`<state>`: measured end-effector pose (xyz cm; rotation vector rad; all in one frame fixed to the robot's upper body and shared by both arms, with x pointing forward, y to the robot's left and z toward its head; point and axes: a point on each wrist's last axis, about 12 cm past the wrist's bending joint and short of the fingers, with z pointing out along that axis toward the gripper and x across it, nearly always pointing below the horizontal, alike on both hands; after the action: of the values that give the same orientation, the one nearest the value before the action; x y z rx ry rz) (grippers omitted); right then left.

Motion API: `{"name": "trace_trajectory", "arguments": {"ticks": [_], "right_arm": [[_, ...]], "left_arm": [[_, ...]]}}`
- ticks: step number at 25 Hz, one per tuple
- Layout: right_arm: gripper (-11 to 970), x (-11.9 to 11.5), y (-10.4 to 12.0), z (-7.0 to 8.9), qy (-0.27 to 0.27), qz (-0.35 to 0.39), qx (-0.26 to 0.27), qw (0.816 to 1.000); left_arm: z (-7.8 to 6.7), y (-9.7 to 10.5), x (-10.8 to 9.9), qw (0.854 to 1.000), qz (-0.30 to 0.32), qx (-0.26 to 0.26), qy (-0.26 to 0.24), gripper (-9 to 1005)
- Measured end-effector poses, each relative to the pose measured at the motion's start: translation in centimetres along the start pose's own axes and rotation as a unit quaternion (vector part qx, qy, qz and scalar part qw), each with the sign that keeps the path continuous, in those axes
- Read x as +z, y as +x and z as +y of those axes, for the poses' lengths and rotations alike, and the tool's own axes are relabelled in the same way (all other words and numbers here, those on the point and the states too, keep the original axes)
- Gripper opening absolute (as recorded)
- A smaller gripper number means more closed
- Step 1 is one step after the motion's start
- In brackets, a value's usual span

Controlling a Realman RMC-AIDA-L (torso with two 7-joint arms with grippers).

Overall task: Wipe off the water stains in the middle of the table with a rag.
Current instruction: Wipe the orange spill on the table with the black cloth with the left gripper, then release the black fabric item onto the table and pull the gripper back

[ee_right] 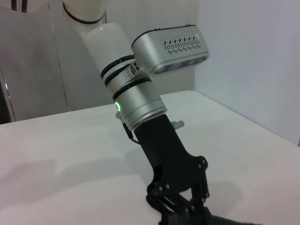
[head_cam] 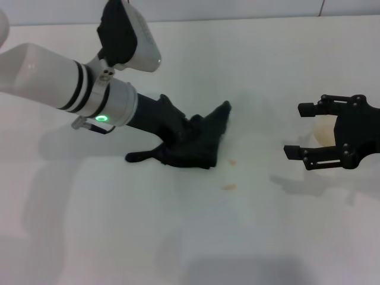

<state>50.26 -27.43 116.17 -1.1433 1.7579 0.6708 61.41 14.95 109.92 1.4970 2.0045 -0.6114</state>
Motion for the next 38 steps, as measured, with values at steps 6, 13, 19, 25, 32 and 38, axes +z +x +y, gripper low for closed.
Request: {"name": "trace_trajectory", "arguments": {"ticks": [6, 13, 19, 25, 32, 38], "right_arm": [[857, 0.0, -0.1, 0.0, -0.001, -0.004, 0.001, 1.000], [857, -0.1, 0.1, 0.1, -0.001, -0.003, 0.003, 1.000], [857, -0.1, 0.0, 0.2, 0.000, -0.003, 0.001, 1.000], [857, -0.2, 0.0, 0.2, 0.000, -0.004, 0.001, 1.000], [857, -0.1, -0.2, 0.1, 0.000, -0.004, 0.000, 1.000], [856, -0.1, -0.2, 0.1, 0.001, -0.004, -0.001, 1.000]], "left_arm": [[-1.2, -1.4, 0.8, 0.999, -0.022, 0.027, 0.033, 52], [-2.7, -1.1, 2.0, 0.997, -0.010, 0.037, 0.067, 52], [-4.0, -0.4, 2.4, 0.994, -0.001, 0.032, 0.101, 52], [-5.0, 0.4, 2.2, 0.991, 0.002, 0.022, 0.135, 52], [-5.6, 0.6, 2.0, 0.987, 0.005, 0.021, 0.161, 53], [-5.1, 0.6, 1.8, 0.989, 0.001, 0.022, 0.143, 53]]}}
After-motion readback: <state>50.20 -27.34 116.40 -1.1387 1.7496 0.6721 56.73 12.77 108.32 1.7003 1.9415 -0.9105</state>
